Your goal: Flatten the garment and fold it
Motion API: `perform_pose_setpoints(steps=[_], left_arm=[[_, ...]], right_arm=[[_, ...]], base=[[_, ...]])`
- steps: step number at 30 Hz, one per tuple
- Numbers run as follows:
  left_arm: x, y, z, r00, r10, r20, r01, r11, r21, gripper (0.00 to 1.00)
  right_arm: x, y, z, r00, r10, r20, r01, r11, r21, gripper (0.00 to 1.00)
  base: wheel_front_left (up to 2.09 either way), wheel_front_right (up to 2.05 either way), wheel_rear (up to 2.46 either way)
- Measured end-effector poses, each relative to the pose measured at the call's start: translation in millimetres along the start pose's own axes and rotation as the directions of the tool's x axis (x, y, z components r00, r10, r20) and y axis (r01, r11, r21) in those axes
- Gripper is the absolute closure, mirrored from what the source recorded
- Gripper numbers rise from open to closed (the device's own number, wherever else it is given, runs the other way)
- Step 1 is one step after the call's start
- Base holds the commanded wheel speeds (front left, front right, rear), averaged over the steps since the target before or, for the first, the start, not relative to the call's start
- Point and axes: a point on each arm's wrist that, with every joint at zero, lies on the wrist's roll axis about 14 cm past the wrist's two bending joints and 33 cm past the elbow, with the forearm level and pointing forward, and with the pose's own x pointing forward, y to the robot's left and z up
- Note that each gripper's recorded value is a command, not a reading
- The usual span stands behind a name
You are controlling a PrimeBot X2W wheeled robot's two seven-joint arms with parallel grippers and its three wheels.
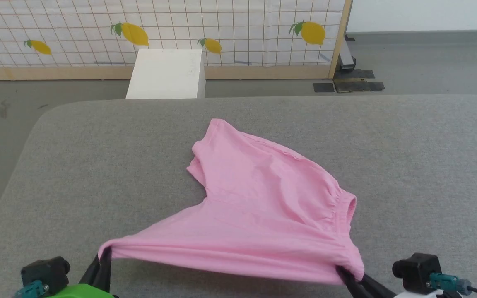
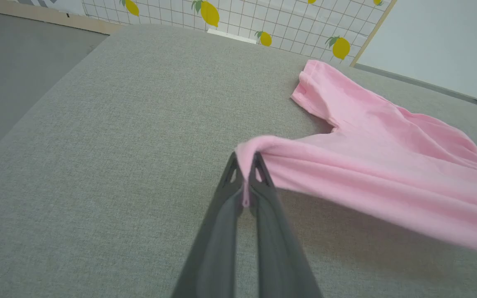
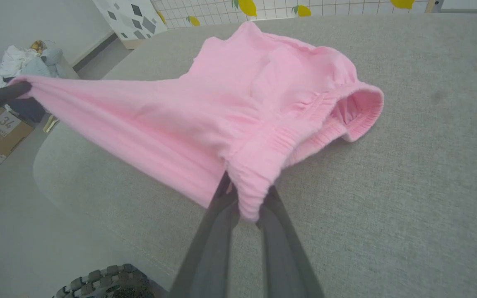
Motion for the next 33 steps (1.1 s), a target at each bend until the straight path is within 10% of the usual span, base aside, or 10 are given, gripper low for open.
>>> perform_pose_setpoints(steps=[33], left_arm=[[258, -128, 19, 0.859, -0.335, -0.387, 0.443, 0.866, 0.233, 1.00]], right_arm=[[118, -80, 23, 0.985, -0.058, -0.163, 0.074, 0.993, 0.089, 1.00]], base=[[0.00, 0.00, 0.00]])
